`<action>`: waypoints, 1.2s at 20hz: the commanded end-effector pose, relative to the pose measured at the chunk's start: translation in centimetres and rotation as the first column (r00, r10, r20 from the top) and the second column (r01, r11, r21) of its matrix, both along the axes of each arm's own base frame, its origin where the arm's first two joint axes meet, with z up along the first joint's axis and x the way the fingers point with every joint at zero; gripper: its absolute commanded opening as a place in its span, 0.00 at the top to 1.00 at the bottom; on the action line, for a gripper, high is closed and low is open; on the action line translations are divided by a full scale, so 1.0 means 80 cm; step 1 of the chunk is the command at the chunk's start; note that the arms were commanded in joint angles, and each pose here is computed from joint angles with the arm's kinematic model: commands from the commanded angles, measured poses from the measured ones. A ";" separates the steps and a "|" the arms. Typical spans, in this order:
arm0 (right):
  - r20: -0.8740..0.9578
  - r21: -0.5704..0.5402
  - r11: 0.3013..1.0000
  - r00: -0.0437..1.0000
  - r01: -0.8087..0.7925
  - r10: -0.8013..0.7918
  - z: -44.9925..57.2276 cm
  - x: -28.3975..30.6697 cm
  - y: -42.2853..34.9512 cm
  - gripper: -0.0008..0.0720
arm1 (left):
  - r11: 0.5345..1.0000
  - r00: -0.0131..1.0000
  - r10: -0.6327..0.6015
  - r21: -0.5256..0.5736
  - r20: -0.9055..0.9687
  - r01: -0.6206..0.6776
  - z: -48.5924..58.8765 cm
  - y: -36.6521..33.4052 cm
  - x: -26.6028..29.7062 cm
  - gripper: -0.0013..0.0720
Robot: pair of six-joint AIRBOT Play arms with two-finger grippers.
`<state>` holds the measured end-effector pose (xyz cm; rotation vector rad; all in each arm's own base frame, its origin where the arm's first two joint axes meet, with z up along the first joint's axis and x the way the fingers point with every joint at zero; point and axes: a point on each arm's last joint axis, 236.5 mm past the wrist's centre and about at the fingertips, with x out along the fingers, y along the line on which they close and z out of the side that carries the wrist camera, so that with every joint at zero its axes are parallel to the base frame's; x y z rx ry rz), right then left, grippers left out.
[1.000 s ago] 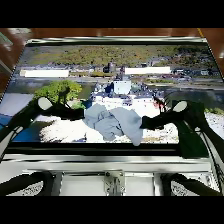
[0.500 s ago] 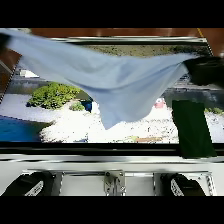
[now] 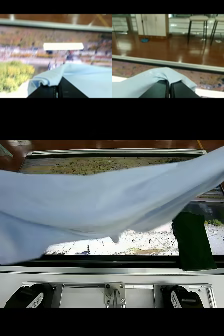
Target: Fold the shirts.
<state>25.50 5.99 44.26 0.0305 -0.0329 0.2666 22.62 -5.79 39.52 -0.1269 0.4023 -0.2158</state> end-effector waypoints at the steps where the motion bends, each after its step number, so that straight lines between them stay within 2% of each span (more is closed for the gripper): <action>1: -0.004 0.006 1.000 1.000 0.031 -0.030 -0.002 0.024 -0.011 0.90 | 0.997 0.949 0.036 0.075 -0.312 -0.014 -0.111 0.009 -0.007 0.93; 3: -0.172 -0.012 1.000 0.985 0.000 -0.002 -0.057 0.061 -0.006 0.90 | 0.995 0.875 0.059 0.095 -0.480 -0.015 -0.190 0.008 -0.006 0.93; 6: -0.476 -0.020 0.998 0.878 -0.062 0.045 -0.176 0.122 0.000 0.90 | 0.990 0.709 0.097 0.138 -0.699 0.001 -0.321 0.009 -0.016 0.93; 8: -0.581 0.018 0.994 0.808 -0.109 0.099 -0.241 0.163 0.010 0.90 | 0.990 0.613 0.096 0.139 -0.784 0.023 -0.396 0.004 -0.027 0.93; 9: -0.604 0.032 0.994 0.791 -0.105 0.103 -0.269 0.188 0.011 0.90 | 0.992 0.596 0.090 0.127 -0.798 0.020 -0.423 -0.001 -0.023 0.93; 11: -0.613 0.030 0.998 0.787 -0.060 0.066 -0.319 0.250 0.007 0.90 | 0.994 0.623 0.101 0.110 -0.776 -0.024 -0.447 -0.006 0.009 0.93; 16: -0.525 0.095 0.994 0.851 0.046 0.011 -0.387 0.364 0.027 0.90 | 0.981 0.762 0.142 -0.011 -0.631 -0.192 -0.447 -0.006 0.145 0.93; 20: -0.607 0.176 0.979 0.794 0.099 0.029 -0.457 0.384 0.048 0.90 | 0.942 0.805 0.136 -0.177 -0.577 -0.285 -0.479 -0.021 0.226 0.93; 22: -0.699 0.176 0.981 0.712 0.082 0.066 -0.503 0.370 0.060 0.90 | 0.913 0.759 0.118 -0.230 -0.641 -0.336 -0.519 -0.035 0.235 0.93; 23: -0.729 0.180 0.980 0.680 0.078 0.080 -0.517 0.363 0.064 0.82 | 0.900 0.723 0.102 -0.246 -0.684 -0.359 -0.538 -0.043 0.231 0.92; 24: -0.752 0.179 0.982 0.652 0.060 0.097 -0.522 0.353 0.070 0.47 | 0.893 0.682 0.083 -0.250 -0.726 -0.374 -0.554 -0.050 0.223 0.74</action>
